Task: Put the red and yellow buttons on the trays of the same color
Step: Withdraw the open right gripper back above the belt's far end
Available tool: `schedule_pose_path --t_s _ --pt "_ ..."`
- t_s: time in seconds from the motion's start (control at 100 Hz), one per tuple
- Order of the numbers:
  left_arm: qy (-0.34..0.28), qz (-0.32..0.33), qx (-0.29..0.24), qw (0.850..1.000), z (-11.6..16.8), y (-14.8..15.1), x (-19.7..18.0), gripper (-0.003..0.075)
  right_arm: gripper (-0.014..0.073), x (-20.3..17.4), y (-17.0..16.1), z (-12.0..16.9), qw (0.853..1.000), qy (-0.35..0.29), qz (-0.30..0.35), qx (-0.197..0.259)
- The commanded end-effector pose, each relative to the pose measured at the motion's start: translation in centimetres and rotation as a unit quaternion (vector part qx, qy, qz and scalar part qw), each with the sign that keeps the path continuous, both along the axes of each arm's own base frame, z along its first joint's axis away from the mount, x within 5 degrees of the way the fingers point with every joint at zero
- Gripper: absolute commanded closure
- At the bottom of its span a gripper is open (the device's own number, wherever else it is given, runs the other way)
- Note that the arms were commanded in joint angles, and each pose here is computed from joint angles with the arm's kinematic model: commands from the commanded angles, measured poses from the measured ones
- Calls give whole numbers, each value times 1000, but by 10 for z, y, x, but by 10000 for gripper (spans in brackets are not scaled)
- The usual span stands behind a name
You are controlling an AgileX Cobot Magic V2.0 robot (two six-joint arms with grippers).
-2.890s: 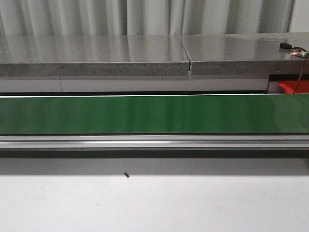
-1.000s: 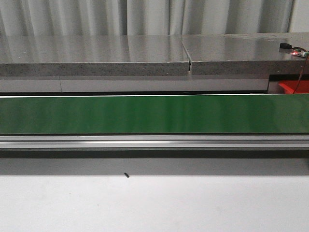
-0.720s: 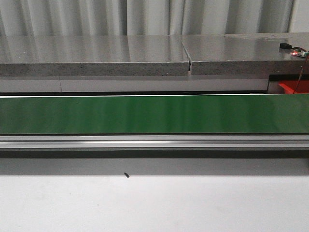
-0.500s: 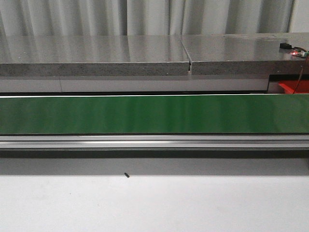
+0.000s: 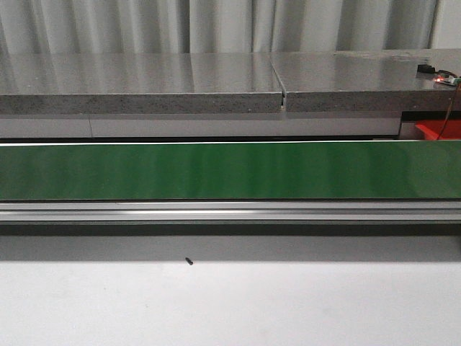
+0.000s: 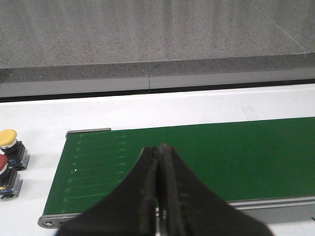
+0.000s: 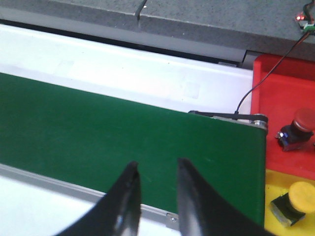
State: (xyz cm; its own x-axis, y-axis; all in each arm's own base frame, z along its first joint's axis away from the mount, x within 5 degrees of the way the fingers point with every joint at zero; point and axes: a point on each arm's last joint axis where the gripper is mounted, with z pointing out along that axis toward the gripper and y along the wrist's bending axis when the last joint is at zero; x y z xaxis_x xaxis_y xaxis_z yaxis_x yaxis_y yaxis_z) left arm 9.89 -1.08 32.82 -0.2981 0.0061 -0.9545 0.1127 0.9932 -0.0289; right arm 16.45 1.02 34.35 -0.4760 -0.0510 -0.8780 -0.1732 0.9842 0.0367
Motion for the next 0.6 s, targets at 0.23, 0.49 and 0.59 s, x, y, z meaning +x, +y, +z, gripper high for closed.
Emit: schedule_pose_path --t_s 0.23,0.49,0.59 --pt "-50 5 -8 999 15 0 2 741 663 -5 1 11 1000 -20 4 0" --pt "-50 4 -10 999 16 0 2 741 663 -5 1 11 1000 -20 4 0" --pt "-53 5 -10 999 16 0 2 741 663 -5 1 11 1000 -20 4 0"
